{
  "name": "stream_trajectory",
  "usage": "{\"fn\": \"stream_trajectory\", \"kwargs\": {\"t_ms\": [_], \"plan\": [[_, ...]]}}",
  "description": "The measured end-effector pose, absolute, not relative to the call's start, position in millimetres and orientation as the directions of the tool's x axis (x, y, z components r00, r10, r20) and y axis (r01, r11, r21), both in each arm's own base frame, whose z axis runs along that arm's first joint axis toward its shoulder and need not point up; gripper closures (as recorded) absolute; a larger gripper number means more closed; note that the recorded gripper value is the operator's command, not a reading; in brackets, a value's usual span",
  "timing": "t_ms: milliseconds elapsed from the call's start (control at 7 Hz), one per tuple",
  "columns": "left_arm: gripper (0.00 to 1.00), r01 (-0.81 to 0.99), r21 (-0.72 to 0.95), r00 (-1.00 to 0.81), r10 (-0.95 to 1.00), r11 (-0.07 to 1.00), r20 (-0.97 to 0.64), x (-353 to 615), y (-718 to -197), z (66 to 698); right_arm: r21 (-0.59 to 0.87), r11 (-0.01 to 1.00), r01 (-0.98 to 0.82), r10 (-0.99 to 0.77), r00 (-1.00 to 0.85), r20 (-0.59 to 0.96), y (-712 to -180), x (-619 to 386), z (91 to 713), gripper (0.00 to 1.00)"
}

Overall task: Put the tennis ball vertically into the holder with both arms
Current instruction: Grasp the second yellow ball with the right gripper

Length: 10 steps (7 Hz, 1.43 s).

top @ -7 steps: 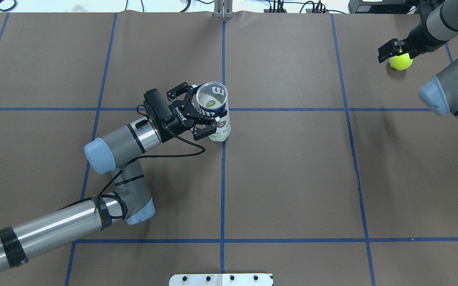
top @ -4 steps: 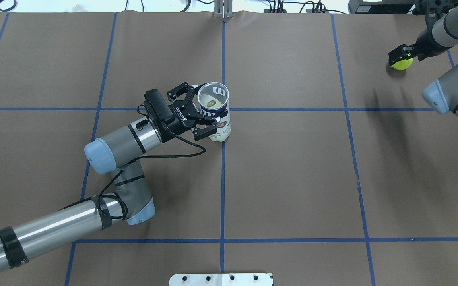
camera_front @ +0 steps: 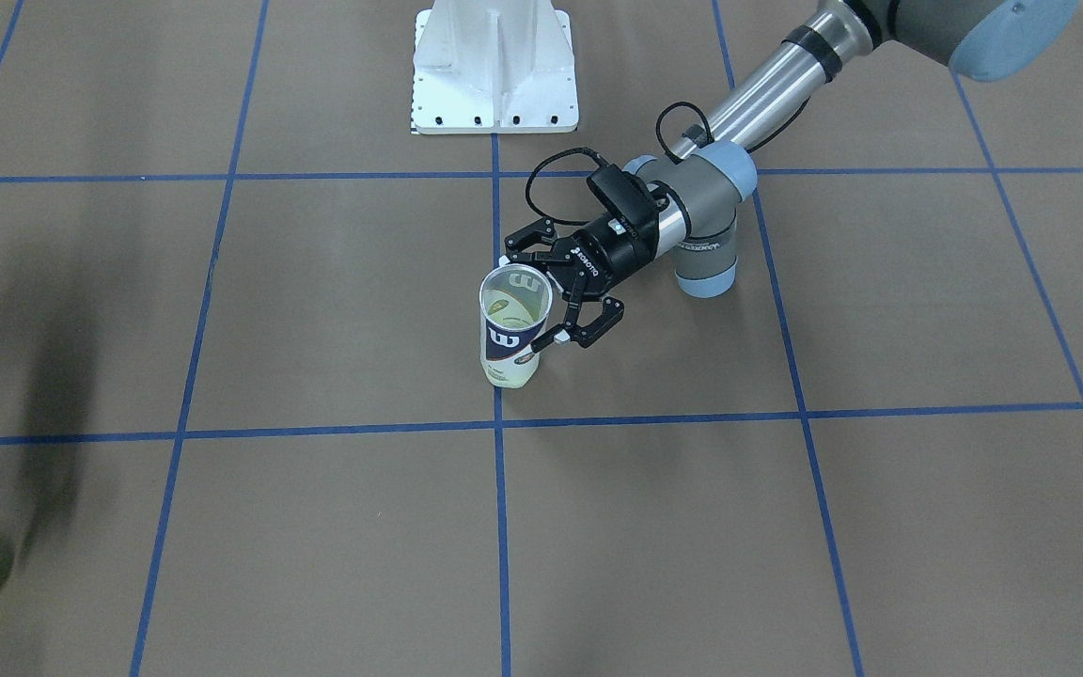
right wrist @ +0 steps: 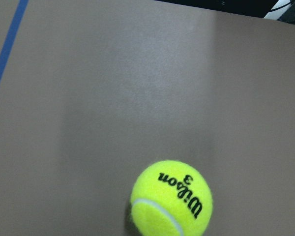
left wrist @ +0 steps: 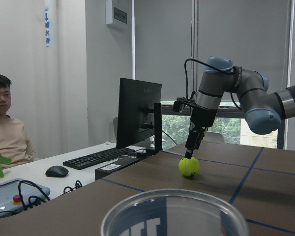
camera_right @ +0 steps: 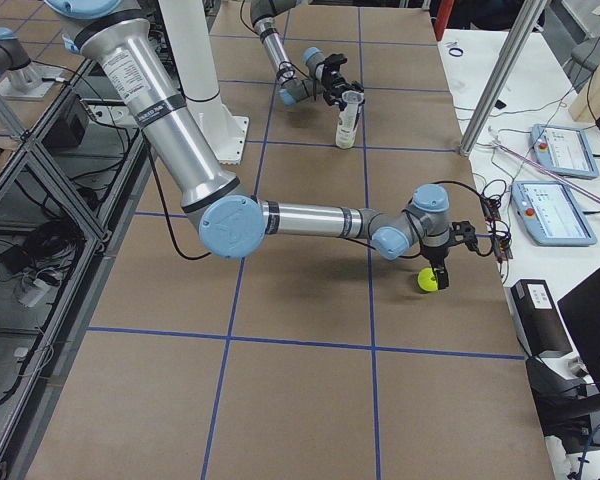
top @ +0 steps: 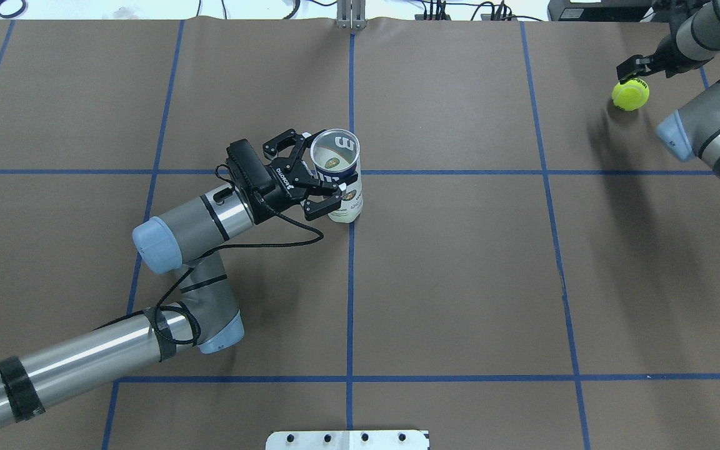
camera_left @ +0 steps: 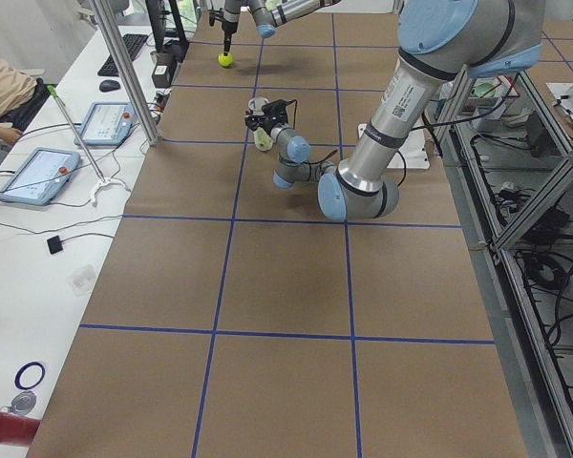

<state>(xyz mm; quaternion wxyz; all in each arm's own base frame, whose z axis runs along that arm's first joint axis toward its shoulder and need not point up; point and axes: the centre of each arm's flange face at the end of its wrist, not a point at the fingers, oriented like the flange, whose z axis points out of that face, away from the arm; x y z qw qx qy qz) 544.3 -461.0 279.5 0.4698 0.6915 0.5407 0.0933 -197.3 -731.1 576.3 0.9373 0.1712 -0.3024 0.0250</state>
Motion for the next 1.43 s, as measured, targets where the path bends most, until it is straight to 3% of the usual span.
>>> {"fn": "stream_trajectory", "kwargs": {"t_ms": [714,857,1000,1143,1429], "plan": [[0.04,0.659,0.751,0.397,0.836,0.028,-0.379,545.3,-460.1,279.6,0.31,0.941,-0.135,-0.055,0.843,0.534,-726.9,-220.8,591.2,0.02],[0.04,0.659,0.752,0.397,0.836,0.028,-0.379,545.5,-460.0,279.5,0.31,0.942,-0.128,-0.06,0.845,0.531,-724.5,-225.5,593.1,0.21],[0.04,0.658,0.752,0.397,0.836,0.028,-0.379,545.8,-460.0,279.3,0.31,0.943,-0.122,-0.063,0.848,0.526,-721.6,-230.0,596.1,0.78],[0.04,0.657,0.753,0.397,0.836,0.03,-0.379,546.4,-459.8,279.4,0.312,0.943,-0.12,-0.063,0.852,0.519,-719.1,-232.0,599.0,1.0],[0.04,0.656,0.754,0.397,0.836,0.031,-0.379,547.2,-459.6,279.2,0.315,0.941,-0.121,-0.063,0.853,0.517,-716.3,-231.3,600.0,1.0]]}}
